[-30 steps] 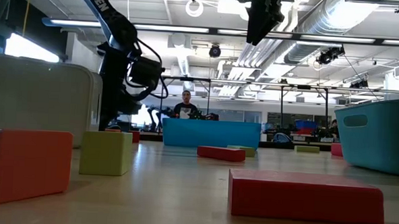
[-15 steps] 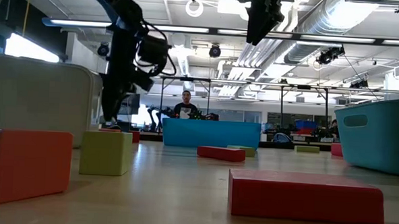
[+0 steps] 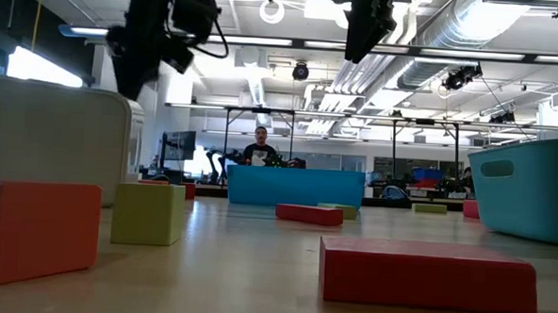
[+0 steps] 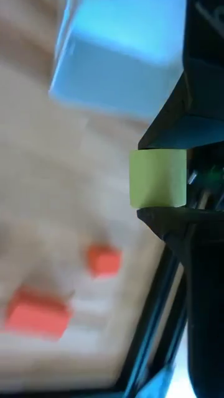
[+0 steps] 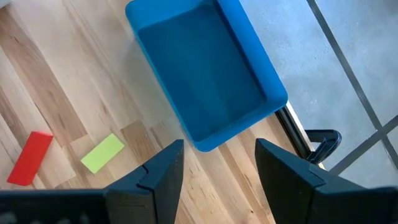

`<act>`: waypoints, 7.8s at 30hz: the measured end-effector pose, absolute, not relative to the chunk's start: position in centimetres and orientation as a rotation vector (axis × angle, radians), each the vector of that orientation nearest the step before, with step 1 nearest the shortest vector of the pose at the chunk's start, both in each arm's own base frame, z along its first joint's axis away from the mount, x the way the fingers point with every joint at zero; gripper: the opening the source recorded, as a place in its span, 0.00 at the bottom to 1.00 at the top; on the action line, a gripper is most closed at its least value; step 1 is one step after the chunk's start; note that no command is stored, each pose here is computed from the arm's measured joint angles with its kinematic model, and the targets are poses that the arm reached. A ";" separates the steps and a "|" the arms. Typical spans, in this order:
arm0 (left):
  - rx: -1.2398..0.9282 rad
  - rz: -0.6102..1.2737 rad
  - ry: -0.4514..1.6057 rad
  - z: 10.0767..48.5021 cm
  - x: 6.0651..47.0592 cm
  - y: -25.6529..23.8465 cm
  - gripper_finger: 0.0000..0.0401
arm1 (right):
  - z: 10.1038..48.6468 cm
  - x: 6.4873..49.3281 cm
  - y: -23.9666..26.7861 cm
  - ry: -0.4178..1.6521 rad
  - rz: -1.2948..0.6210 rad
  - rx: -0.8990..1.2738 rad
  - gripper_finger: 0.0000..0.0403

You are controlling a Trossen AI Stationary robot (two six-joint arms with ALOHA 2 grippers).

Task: Sort & place blocks by color
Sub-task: Put the top left green block into the white bin, then adjust the white bin, then put the red block into the blue bin

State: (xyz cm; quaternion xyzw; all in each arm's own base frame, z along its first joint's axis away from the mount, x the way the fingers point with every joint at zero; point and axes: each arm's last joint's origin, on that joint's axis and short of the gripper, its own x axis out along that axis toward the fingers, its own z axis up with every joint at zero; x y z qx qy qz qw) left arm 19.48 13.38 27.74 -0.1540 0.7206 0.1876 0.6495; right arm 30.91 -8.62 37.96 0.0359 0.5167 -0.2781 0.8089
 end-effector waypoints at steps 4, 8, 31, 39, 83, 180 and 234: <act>-0.414 0.384 1.607 27.9 19.1 11.7 0.24 | 38.0 30.9 -8.6 1.104 -0.594 0.077 0.46; -0.446 0.346 1.623 27.2 19.4 10.7 0.24 | 38.0 30.9 -8.6 1.104 -0.594 0.077 0.46; -0.556 0.113 1.693 24.8 20.1 6.7 0.24 | 38.0 30.9 -8.6 1.104 -0.592 0.078 0.46; -0.551 0.059 1.702 24.8 20.6 5.2 0.24 | 38.0 30.9 -8.6 1.104 -0.595 0.076 0.46; -0.425 -0.170 1.654 20.9 26.0 -1.2 0.31 | 38.0 31.0 -8.6 1.095 -0.600 0.084 0.46; -0.344 0.193 1.994 19.7 20.5 3.4 0.43 | 38.1 31.2 -8.6 1.048 -0.624 0.166 0.46; -0.270 0.612 0.871 32.4 18.1 8.2 0.56 | 30.9 33.0 -5.2 1.073 -0.870 0.391 0.46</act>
